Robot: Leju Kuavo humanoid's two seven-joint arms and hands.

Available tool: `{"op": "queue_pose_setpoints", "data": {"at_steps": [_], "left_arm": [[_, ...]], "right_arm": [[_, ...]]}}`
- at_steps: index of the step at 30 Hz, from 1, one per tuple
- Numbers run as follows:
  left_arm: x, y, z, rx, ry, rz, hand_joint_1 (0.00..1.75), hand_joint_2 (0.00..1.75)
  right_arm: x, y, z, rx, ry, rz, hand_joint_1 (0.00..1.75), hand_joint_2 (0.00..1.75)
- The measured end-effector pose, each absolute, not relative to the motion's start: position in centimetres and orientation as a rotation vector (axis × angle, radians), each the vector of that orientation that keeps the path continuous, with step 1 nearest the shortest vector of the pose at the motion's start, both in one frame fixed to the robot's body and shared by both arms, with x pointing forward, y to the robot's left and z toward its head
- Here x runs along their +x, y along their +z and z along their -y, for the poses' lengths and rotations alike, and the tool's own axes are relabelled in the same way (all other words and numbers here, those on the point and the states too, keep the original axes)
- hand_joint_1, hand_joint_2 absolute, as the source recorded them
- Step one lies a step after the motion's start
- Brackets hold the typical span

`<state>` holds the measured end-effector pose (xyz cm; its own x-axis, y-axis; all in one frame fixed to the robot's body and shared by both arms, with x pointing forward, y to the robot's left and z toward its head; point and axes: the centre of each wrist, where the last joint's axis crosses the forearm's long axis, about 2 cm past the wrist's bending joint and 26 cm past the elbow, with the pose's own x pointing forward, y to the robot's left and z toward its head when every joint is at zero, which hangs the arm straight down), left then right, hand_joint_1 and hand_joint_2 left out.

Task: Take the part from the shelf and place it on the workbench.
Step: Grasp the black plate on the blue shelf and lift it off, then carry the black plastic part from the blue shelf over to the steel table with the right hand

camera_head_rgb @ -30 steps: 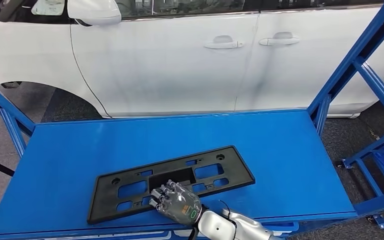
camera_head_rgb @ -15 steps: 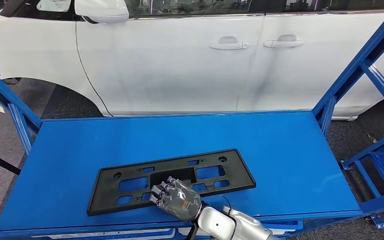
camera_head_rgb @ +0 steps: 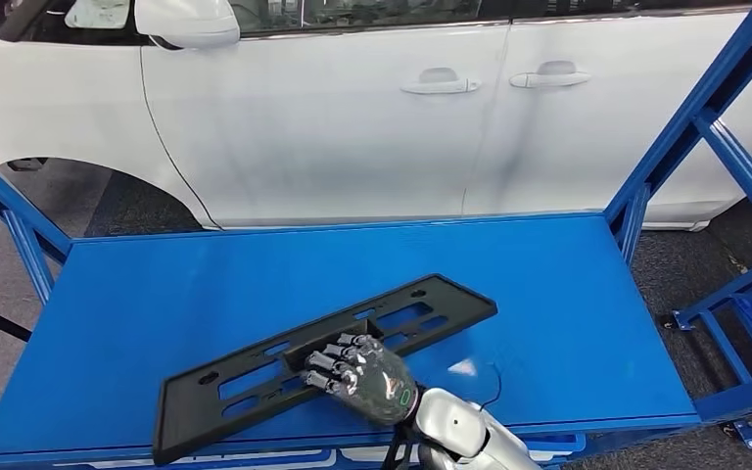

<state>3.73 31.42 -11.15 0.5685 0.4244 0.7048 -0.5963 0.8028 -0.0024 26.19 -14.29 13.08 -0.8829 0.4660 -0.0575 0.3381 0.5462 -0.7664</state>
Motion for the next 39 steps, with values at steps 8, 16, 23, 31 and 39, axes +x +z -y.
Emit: {"op": "queue_pose_setpoints", "data": {"at_steps": [8, 16, 23, 31, 39], "left_arm": [[4.0, -11.1, -31.8, 0.245, 0.593, 0.763, 0.00, 1.75], [4.2, -11.1, -31.8, 0.243, 0.589, 0.766, 0.00, 1.75], [4.3, -11.1, -31.8, 0.242, 0.589, 0.770, 0.00, 1.75], [4.3, -11.1, -31.9, 0.244, 0.588, 0.770, 0.00, 1.75], [4.4, -11.0, -32.1, 0.247, 0.587, 0.773, 0.00, 1.75]], "right_arm": [[26.7, 16.3, 18.9, -0.779, 0.820, 2.711, 1.75, 1.75], [26.3, 16.5, 19.8, -0.816, 0.792, 2.704, 1.75, 1.75], [26.3, 16.8, 20.1, -0.833, 0.777, 2.711, 1.75, 1.75], [26.2, 16.8, 20.1, -0.834, 0.775, 2.710, 1.75, 1.75], [26.2, 16.9, 20.2, -0.837, 0.773, 2.711, 1.75, 1.75]]}}
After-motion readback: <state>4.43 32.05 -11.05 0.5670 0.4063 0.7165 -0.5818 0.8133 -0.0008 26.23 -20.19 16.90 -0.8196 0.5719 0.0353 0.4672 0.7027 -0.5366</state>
